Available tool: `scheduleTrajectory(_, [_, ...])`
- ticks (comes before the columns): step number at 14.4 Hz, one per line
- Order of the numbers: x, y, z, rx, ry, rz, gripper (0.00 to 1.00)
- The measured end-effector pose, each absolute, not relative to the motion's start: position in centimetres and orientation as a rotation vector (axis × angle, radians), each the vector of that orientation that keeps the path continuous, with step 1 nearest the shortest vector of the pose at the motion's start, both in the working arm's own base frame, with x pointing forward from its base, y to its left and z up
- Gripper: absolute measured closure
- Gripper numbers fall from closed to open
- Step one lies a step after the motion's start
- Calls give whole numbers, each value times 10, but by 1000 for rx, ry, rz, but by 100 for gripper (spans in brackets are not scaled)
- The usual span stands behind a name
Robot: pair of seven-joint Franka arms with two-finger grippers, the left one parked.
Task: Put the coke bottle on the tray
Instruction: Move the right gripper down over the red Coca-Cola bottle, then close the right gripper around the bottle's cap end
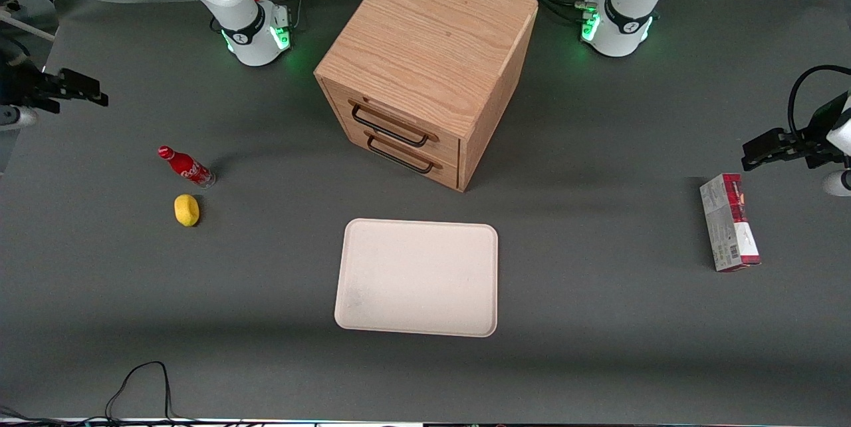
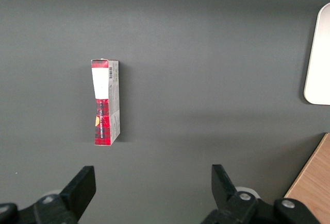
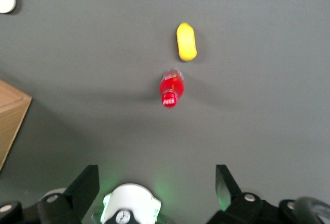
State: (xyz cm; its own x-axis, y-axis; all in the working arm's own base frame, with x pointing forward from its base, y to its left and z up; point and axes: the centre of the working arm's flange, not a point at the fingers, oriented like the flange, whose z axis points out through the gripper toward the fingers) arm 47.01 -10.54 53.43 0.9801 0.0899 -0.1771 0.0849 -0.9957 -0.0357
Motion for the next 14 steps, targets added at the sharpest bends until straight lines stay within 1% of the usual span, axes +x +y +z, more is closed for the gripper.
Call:
scheduleTrajectory(4, [466,-101,452,-3137,-171,166,0])
scheduleTrajectory(7, [455,-94,405,-3143,-190,101,0])
scheduleTrajectory(11, [443,-92,372,-3145,-193,56,0])
scheduleTrajectory(14, [434,-95,356,-3141,-179,57,0])
